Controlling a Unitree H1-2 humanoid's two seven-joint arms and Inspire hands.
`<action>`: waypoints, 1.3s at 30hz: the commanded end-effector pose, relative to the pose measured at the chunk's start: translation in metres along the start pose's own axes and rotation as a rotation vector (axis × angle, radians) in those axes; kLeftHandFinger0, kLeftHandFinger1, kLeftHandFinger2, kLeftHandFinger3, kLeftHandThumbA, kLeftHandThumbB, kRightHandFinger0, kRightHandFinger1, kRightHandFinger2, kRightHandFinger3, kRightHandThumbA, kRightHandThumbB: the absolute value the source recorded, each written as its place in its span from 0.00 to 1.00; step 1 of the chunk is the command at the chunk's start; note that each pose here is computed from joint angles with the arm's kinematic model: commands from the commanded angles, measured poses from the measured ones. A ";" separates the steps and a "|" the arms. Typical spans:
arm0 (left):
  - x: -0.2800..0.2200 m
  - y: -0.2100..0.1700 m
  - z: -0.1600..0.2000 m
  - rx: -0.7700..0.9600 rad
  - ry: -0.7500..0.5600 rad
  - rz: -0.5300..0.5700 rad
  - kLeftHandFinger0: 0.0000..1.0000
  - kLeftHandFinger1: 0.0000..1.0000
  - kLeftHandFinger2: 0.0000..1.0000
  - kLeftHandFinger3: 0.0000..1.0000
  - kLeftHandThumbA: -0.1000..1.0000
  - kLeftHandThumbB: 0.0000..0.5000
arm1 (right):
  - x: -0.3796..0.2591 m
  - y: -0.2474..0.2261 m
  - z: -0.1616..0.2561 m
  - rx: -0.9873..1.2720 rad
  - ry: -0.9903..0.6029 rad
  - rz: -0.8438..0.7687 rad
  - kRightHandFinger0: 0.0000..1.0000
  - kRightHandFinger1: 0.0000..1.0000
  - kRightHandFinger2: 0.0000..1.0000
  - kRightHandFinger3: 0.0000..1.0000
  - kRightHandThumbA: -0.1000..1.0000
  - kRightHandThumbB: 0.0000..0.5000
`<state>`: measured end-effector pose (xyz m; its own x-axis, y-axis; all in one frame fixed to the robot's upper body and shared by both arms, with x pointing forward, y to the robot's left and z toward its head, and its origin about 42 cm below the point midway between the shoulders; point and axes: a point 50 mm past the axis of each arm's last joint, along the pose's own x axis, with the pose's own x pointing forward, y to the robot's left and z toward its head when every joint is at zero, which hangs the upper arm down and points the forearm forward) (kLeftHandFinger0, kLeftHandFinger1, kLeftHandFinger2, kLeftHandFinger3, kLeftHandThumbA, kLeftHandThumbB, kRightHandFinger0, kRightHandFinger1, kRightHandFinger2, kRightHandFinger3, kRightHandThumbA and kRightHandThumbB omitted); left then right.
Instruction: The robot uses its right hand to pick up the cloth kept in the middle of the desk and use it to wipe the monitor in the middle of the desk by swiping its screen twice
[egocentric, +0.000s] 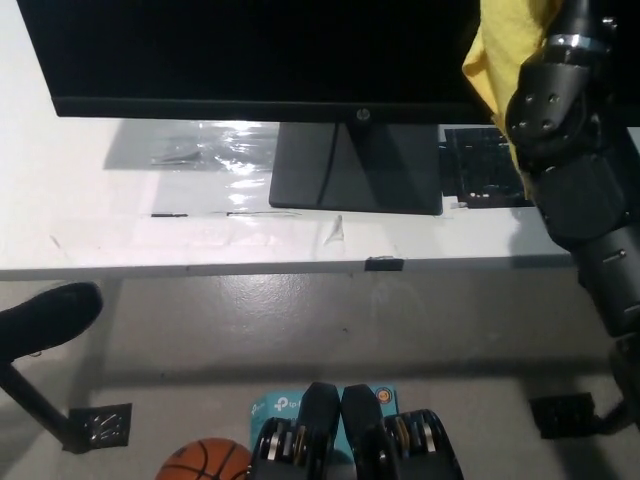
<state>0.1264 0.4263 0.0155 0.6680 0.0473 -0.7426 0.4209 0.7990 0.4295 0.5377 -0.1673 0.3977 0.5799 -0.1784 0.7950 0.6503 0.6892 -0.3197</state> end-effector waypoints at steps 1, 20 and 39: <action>-0.009 0.007 -0.005 0.025 -0.010 0.008 0.75 0.71 0.86 1.00 0.72 0.20 | 0.035 -0.006 0.053 0.041 -0.235 -0.159 0.00 0.00 0.29 0.26 0.00 0.00; 0.000 -0.004 -0.005 0.024 -0.030 -0.018 0.71 0.68 0.82 1.00 0.73 0.22 | 0.010 0.050 0.124 0.174 -0.419 -0.055 0.00 0.00 0.38 0.36 0.00 0.08; -0.009 0.001 0.012 0.073 -0.054 -0.032 0.74 0.69 0.81 1.00 0.76 0.24 | 0.039 0.086 0.123 -0.328 -0.727 0.298 0.00 0.00 0.32 0.40 0.00 0.16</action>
<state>0.1320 0.4084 0.0196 0.6950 -0.0168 -0.7189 0.4624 0.7760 0.4289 0.5546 -0.0276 0.4093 0.4551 0.4769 0.7520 0.6262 0.4291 -0.6510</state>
